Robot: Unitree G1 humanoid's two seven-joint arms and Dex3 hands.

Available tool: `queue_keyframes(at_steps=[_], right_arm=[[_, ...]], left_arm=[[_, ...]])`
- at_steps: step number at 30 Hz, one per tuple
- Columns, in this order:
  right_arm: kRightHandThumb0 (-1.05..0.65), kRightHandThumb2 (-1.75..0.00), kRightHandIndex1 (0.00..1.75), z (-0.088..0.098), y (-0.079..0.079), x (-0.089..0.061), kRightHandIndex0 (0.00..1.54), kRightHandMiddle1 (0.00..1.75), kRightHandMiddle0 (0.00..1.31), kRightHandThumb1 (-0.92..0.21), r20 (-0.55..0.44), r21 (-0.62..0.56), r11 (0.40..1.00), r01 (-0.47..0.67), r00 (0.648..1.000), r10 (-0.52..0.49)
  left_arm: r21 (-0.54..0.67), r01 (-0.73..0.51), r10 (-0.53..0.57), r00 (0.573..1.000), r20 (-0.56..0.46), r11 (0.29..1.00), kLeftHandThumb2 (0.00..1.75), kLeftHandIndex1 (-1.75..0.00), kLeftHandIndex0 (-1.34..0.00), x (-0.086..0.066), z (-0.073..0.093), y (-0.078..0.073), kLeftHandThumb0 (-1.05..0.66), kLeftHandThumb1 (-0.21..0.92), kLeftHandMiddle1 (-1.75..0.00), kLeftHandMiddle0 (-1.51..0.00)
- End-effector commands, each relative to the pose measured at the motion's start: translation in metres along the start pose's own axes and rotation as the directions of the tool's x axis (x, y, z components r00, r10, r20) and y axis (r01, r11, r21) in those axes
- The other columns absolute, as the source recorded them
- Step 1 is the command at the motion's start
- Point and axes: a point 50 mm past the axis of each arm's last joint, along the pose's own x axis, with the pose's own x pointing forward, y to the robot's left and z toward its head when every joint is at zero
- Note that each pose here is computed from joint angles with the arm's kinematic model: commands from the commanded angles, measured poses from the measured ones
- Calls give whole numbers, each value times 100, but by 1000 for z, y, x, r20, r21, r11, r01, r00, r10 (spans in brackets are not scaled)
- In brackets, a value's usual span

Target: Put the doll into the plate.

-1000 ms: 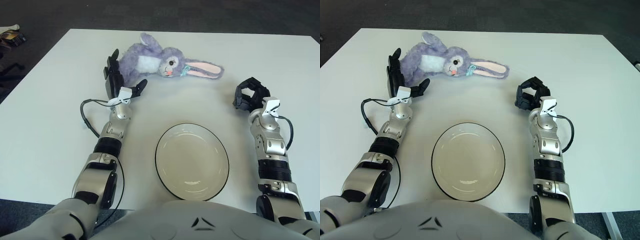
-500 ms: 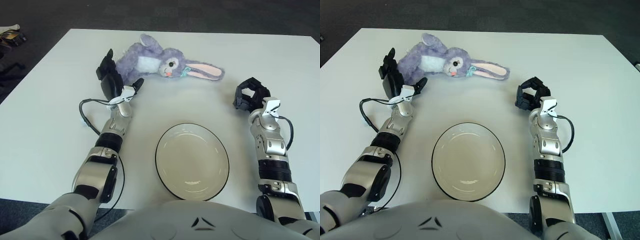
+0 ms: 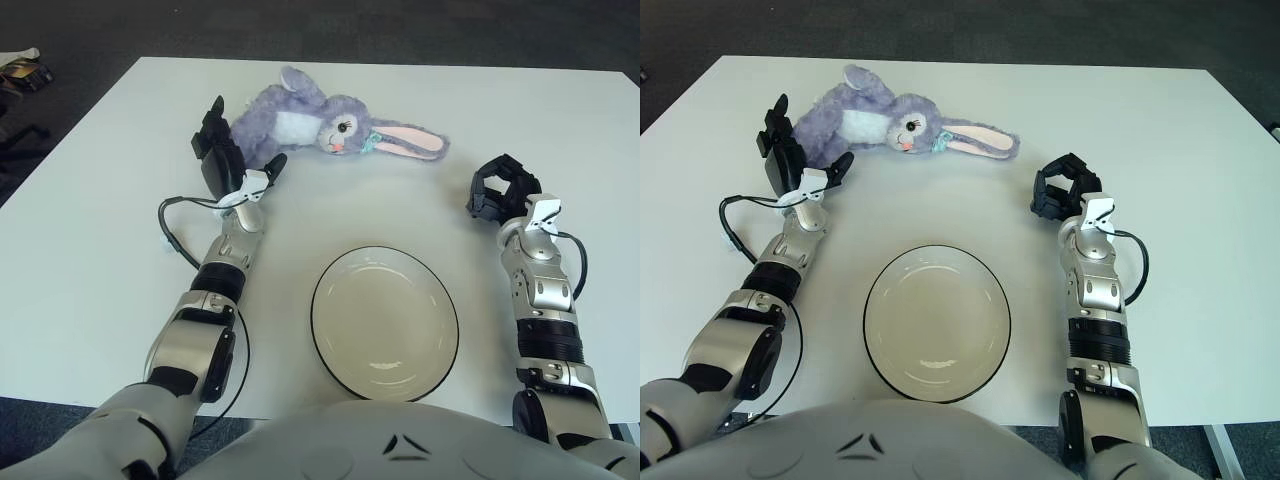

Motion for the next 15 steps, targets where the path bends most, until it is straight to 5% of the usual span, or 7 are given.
queue_keyframes(at_steps=[1, 15], right_arm=[[-47, -126, 175, -25, -2, -7, 118, 175, 58, -36, -125, -18, 1000, -3, 992, 1], [-47, -126, 175, -25, -2, -7, 118, 175, 58, -36, -128, -26, 1000, -6, 992, 3]], left_arm=[[-22, 6, -6, 1000, 21, 1000, 96, -84, 0, 5, 3, 1, -45, 21, -113, 0], [5, 11, -11, 1000, -12, 1000, 97, -119, 0, 8, 3, -3, -52, 21, -131, -2]])
